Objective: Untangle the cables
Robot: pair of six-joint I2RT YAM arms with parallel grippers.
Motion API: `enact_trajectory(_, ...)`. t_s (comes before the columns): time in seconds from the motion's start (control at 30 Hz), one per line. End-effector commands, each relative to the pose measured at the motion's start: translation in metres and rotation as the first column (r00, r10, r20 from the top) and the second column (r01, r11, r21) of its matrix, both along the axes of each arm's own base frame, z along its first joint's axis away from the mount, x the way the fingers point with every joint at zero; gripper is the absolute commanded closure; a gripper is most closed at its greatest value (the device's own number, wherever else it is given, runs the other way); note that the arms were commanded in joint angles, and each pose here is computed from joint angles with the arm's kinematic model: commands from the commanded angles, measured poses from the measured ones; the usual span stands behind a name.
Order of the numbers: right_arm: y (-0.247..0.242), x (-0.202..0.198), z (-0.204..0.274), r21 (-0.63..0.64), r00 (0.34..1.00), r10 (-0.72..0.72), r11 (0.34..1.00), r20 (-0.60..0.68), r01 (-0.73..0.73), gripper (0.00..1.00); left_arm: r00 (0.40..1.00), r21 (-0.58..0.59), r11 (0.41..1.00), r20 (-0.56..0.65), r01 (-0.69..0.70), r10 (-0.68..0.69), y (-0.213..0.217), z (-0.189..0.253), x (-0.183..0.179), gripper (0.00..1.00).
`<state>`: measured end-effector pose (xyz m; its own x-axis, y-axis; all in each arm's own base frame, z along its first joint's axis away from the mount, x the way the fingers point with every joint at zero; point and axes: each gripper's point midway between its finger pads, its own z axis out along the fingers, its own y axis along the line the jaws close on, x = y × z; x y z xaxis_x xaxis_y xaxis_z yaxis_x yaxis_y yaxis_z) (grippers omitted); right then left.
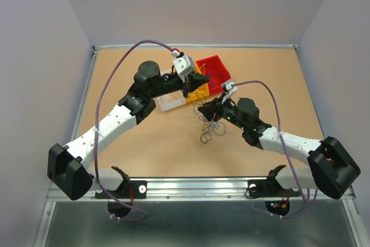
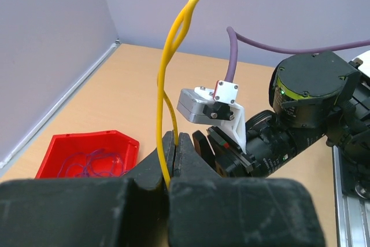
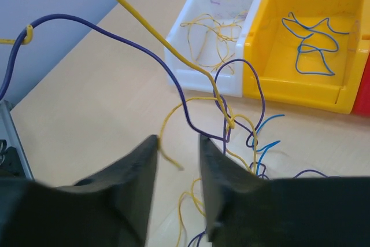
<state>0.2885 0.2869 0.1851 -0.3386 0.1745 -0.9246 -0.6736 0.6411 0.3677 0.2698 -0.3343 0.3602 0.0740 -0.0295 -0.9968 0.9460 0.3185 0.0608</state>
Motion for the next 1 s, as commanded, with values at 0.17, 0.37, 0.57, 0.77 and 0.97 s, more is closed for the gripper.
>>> enact_trajectory(0.17, -0.009, -0.002, 0.053, 0.096, 0.989, -0.045, 0.995, 0.142, 0.032, 0.48, 0.997, -0.076, 0.997, 0.078, -0.008, 0.014, 0.007, 0.046, -0.010, 1.00)
enact_trajectory(0.37, -0.013, 0.000, 0.057, 0.085, 0.986, -0.070, 0.995, 0.152, 0.058, 0.45, 0.996, -0.072, 0.997, 0.078, -0.024, 0.030, 0.007, 0.045, -0.008, 1.00)
enact_trajectory(0.57, -0.003, 0.006, 0.053, 0.053, 0.989, -0.035, 0.998, 0.147, 0.027, 0.46, 0.996, -0.077, 0.997, 0.084, -0.008, 0.015, 0.008, 0.049, -0.016, 1.00)
enact_trajectory(0.77, 0.003, 0.011, 0.044, 0.033, 0.991, -0.022, 0.999, 0.128, 0.017, 0.64, 0.996, -0.076, 0.997, 0.084, -0.004, 0.010, 0.007, 0.055, -0.017, 1.00)
enact_trajectory(0.97, -0.002, 0.010, 0.037, 0.038, 0.993, -0.048, 0.998, 0.105, 0.044, 0.94, 0.992, -0.082, 0.995, 0.107, -0.061, 0.070, 0.013, 0.064, -0.009, 1.00)
